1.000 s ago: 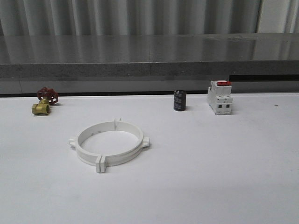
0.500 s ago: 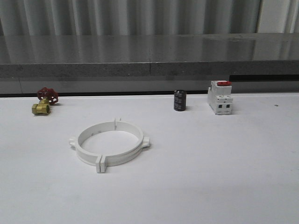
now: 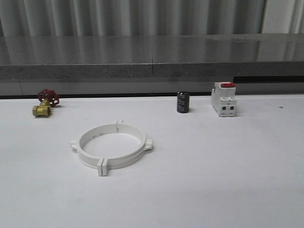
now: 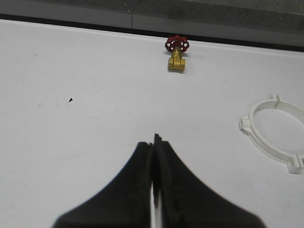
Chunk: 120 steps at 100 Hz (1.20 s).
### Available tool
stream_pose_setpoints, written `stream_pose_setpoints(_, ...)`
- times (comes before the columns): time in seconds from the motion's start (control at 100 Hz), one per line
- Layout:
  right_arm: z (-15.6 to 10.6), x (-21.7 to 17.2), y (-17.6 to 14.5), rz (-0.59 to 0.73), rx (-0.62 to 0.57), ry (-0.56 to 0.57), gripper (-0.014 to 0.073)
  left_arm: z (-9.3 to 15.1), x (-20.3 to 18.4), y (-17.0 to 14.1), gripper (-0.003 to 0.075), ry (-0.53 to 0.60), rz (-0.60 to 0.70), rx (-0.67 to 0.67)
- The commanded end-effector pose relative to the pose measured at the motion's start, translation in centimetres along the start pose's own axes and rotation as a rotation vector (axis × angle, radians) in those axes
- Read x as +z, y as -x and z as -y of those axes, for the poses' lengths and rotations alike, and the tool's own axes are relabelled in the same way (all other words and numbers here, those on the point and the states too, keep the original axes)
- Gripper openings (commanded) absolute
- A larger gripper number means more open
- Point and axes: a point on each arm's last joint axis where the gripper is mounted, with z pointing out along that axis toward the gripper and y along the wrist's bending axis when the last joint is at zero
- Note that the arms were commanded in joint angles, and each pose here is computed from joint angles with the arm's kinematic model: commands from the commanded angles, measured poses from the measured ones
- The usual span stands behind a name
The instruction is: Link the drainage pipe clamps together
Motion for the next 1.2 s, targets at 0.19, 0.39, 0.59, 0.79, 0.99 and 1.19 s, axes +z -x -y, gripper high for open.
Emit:
stream_pose_setpoints(0.19, -0.34, -0.52, 2.39, 0.227, -0.011, 0.036, -0.0067, 0.2, -0.37, 1.32, -0.0021, -0.015, 0.088, -0.005)
stream_pose_setpoints(0.39, -0.4, -0.58, 2.62, 0.252, -0.012, 0.045, -0.0067, 0.2, -0.37, 1.32, -0.0021, -0.015, 0.088, -0.005)
stream_pose_setpoints(0.59, -0.46, -0.58, 2.61, 0.251, -0.022, 0.054, -0.0067, 0.2, -0.37, 1.32, -0.0021, -0.015, 0.088, -0.005)
stream_pose_setpoints(0.79, -0.46, -0.58, 2.61, 0.251, -0.022, 0.054, -0.0067, 0.2, -0.37, 1.32, -0.0021, -0.015, 0.088, -0.005)
stream_pose_setpoints(0.99, -0.46, -0.58, 2.61, 0.251, -0.022, 0.054, -0.0067, 0.2, -0.37, 1.32, -0.002, -0.015, 0.088, -0.005)
stream_pose_setpoints(1.19, -0.46, -0.58, 2.61, 0.251, -0.022, 0.054, -0.0067, 0.2, -0.37, 1.32, -0.002, -0.015, 0.088, -0.005)
